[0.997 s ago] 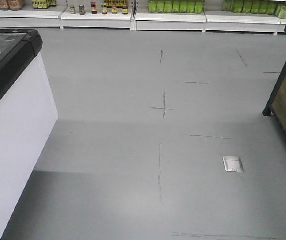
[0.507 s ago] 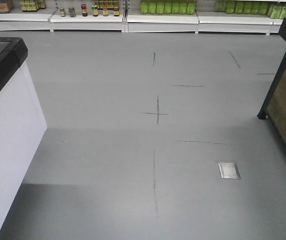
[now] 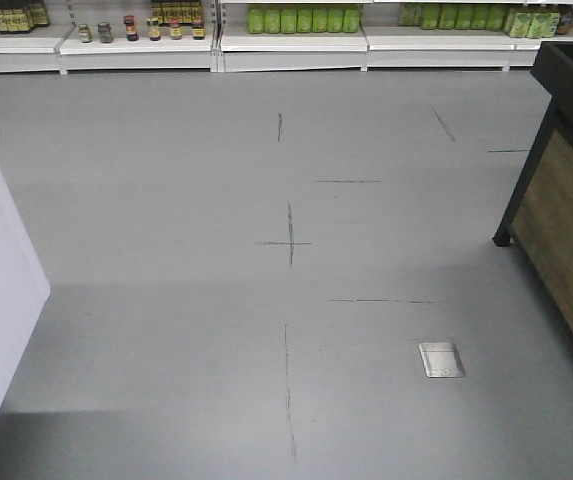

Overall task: Pick three apples into basket with both arms
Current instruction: 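Drive the base forward across the floor toward the fruit tables, then turn the base and approach the table holding the light-blue basket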

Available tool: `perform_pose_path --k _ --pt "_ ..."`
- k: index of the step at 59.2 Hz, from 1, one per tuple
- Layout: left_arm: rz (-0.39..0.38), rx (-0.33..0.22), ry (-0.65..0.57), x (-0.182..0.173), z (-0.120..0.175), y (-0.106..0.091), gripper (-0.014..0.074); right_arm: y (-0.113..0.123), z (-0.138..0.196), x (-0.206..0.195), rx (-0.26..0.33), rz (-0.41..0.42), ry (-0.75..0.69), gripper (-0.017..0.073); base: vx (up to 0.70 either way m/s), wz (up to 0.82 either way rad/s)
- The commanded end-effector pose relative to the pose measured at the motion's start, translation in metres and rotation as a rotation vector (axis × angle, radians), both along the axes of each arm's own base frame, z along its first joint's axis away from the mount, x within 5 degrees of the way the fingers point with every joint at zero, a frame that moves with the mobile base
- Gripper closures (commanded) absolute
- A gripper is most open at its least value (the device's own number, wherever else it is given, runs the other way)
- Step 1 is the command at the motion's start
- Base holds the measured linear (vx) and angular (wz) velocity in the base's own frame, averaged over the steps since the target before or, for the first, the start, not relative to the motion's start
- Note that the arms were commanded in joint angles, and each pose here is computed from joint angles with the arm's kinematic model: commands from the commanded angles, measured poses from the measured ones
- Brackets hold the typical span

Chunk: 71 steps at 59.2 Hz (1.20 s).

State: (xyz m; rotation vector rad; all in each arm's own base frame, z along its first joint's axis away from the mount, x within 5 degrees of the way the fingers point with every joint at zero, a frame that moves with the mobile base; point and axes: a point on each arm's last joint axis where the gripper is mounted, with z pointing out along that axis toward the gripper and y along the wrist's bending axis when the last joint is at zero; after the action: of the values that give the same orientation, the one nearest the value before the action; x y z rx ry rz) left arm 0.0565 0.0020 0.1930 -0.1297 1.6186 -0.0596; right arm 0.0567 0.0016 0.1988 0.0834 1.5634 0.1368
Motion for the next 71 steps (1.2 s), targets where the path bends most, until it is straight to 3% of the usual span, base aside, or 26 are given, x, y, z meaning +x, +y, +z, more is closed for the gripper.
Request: perform_pose_path --k 1,71 --pt "-0.002 -0.009 -0.113 -0.0022 0.016 0.0 0.0599 0.0004 0.0023 -0.0006 -0.014 0.002 -0.069 0.0568 0.23 -0.19" --pt "-0.002 -0.009 -0.113 -0.0022 0.016 0.0 0.0599 0.0004 0.0023 -0.0006 -0.014 0.002 -0.069 0.0568 0.22 -0.36"
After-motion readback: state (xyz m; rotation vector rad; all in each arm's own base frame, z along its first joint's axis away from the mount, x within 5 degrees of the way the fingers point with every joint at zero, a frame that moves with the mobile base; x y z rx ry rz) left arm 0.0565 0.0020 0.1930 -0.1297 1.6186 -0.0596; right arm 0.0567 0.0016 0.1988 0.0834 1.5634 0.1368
